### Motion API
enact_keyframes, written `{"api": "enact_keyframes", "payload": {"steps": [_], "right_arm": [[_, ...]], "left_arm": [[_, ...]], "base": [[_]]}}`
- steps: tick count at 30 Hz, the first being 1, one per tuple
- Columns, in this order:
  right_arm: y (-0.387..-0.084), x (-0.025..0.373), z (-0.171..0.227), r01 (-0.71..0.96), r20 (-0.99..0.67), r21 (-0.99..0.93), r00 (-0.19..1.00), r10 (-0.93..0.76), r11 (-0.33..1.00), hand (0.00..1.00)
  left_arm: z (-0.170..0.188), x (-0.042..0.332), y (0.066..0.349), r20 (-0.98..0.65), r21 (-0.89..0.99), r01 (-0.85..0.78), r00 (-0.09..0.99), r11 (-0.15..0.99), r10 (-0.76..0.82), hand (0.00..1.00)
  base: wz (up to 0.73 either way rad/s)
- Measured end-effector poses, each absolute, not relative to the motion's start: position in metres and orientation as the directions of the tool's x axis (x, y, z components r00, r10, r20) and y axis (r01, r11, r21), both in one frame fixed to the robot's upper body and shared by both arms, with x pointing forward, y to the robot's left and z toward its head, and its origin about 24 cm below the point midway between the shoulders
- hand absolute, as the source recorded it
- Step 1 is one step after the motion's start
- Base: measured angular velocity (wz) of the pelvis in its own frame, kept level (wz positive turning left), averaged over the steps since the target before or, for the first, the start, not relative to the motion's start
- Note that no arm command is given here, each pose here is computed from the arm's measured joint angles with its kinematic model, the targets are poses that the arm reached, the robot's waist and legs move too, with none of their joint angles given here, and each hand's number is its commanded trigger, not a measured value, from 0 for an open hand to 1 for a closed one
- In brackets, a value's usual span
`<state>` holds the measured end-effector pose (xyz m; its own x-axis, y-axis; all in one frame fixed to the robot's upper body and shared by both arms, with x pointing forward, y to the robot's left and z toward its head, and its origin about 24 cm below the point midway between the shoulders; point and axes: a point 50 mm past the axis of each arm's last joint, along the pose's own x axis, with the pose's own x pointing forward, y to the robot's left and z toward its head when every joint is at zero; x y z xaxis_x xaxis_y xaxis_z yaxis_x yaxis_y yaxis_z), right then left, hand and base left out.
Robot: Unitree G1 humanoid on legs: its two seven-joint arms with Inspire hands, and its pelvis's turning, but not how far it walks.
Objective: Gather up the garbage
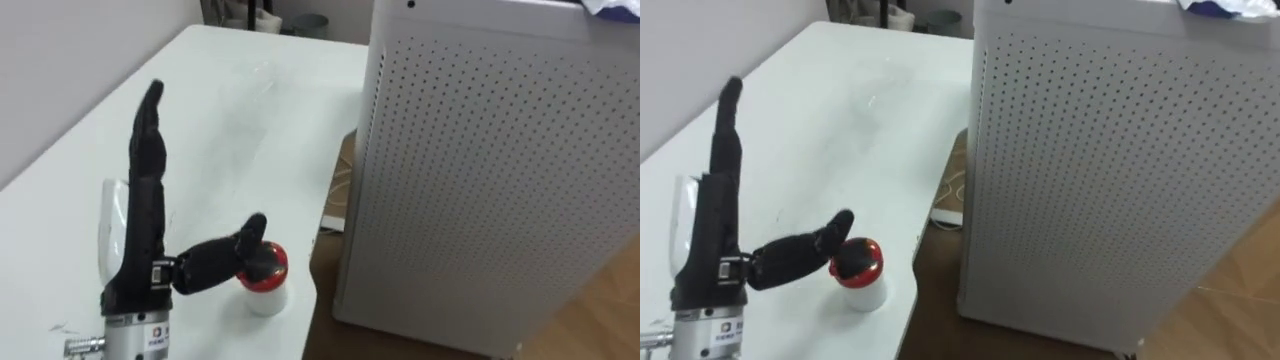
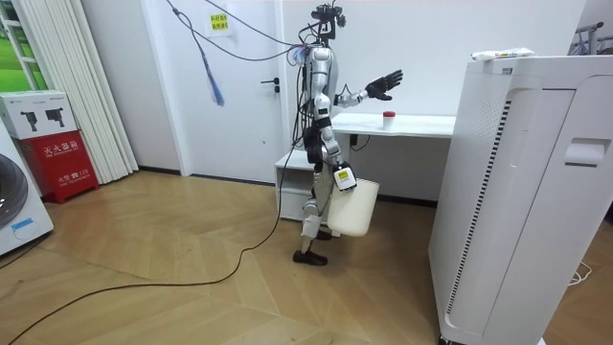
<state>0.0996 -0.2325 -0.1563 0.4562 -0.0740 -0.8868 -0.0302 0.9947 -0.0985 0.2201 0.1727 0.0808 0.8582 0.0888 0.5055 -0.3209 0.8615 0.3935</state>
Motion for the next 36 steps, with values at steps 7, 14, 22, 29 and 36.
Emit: {"api": "enact_keyframes", "payload": {"steps": [7, 14, 22, 29, 36], "right_arm": [[-0.233, 0.099, -0.157, -0.036, -0.892, -0.083, 0.448, -0.058, 0.996, 1.00], [-0.230, 0.102, -0.156, -0.057, -0.891, -0.062, 0.453, -0.030, 0.996, 1.00], [-0.229, 0.103, -0.156, -0.065, -0.891, -0.050, 0.454, -0.015, 0.997, 1.00], [-0.229, 0.103, -0.156, -0.066, -0.891, -0.048, 0.454, -0.012, 0.997, 1.00], [-0.229, 0.104, -0.156, -0.071, -0.890, -0.044, 0.455, -0.007, 0.996, 1.00]], "left_arm": [[0.075, 0.218, 0.173, 0.462, 0.412, -0.284, 0.884, 0.866, 0.070, 0.00], [0.069, 0.217, 0.157, 0.399, 0.427, -0.143, 0.916, 0.893, -0.045, 0.00], [0.066, 0.216, 0.150, 0.364, 0.448, -0.066, 0.924, 0.892, -0.114, 0.00], [0.062, 0.214, 0.151, 0.338, 0.458, -0.042, 0.932, 0.888, -0.130, 0.00], [0.053, 0.210, 0.153, 0.293, 0.468, -0.024, 0.947, 0.884, -0.129, 0.00]], "base": [[-0.05], [0.00], [0.00], [0.00], [0.00]]}}
